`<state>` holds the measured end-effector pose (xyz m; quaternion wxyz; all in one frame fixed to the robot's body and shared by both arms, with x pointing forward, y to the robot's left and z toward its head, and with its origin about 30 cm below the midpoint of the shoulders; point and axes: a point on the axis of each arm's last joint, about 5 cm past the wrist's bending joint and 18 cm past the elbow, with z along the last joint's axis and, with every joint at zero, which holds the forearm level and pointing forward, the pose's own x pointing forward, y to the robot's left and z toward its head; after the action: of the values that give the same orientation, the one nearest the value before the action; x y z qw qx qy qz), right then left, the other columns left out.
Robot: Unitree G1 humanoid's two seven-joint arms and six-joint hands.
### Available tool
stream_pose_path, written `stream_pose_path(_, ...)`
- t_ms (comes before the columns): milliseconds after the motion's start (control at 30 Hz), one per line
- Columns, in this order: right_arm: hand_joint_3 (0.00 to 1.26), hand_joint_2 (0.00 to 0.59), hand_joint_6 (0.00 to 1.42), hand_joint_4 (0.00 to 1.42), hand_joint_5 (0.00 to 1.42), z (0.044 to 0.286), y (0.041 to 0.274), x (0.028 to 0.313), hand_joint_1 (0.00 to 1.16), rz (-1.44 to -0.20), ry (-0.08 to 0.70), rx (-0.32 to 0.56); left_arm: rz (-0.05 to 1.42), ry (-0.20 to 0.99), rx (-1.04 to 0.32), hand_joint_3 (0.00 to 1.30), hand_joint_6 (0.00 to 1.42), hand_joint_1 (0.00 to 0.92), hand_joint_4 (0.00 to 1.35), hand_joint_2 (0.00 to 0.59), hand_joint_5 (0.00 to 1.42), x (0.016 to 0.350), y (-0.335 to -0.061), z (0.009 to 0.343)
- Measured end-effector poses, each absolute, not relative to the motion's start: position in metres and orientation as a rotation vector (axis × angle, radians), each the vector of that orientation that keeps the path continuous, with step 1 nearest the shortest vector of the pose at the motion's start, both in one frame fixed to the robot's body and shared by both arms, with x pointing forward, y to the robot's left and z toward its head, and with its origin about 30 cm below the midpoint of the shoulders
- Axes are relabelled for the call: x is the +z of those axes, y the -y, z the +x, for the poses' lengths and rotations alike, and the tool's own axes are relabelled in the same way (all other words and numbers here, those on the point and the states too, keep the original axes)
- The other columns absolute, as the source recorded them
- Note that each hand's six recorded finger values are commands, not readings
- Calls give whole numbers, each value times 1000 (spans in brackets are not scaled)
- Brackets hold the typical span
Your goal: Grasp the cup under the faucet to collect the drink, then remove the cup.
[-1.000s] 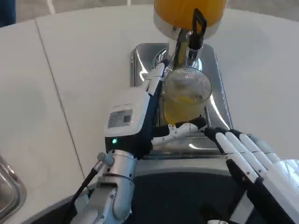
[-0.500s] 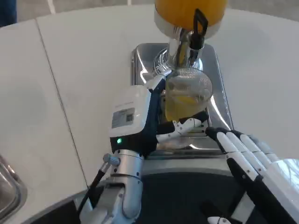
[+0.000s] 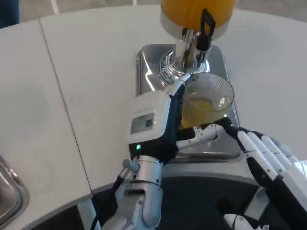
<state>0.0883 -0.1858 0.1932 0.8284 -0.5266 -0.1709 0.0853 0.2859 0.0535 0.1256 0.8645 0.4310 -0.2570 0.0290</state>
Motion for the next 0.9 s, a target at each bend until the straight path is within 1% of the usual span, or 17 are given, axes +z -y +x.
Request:
stream_pose_path(67, 0, 437, 0, 0, 0, 89, 186, 194, 301, -1114, 364, 182, 906, 534, 68, 292, 972, 263, 371, 26, 769, 126, -52, 286)
stream_pose_path(167, 0, 439, 0, 0, 0, 90, 186, 194, 301, -1111, 358, 185, 903, 531, 80, 366, 1096, 271, 474, 31, 872, 127, -51, 286)
stream_pose_path(267, 0, 441, 0, 0, 0, 90, 186, 194, 299, -1103, 351, 187, 886, 529, 99, 571, 1319, 325, 736, 38, 1070, 127, -48, 286)
stream_pose_path(300, 0, 442, 0, 0, 0, 90, 186, 194, 299, -1100, 347, 189, 874, 528, 109, 667, 1403, 348, 837, 41, 1165, 127, -46, 286)
stream_pose_path(333, 0, 442, 0, 0, 0, 90, 187, 194, 298, -1099, 342, 190, 864, 532, 124, 740, 1420, 366, 903, 42, 1230, 128, -45, 286)
stream_pose_path(400, 0, 441, 0, 0, 0, 89, 187, 194, 300, -1099, 336, 187, 848, 533, 130, 842, 1424, 391, 1015, 42, 1349, 129, -42, 286)
stream_pose_path(467, 0, 440, 0, 0, 0, 88, 188, 193, 301, -1097, 322, 182, 826, 524, 146, 923, 1424, 415, 1100, 52, 1417, 129, -40, 287)
stream_pose_path(533, 0, 442, 0, 0, 0, 88, 188, 193, 300, -1094, 315, 180, 804, 519, 163, 967, 1424, 476, 1152, 62, 1424, 130, -39, 287)
stream_pose_path(700, 0, 443, 0, 0, 0, 87, 188, 194, 297, -1088, 307, 175, 796, 511, 176, 1035, 1424, 583, 1196, 86, 1424, 131, -39, 288)
stream_pose_path(900, 0, 444, 0, 0, 0, 90, 187, 195, 296, -1081, 292, 177, 781, 505, 188, 1055, 1424, 601, 1198, 84, 1424, 131, -40, 289)
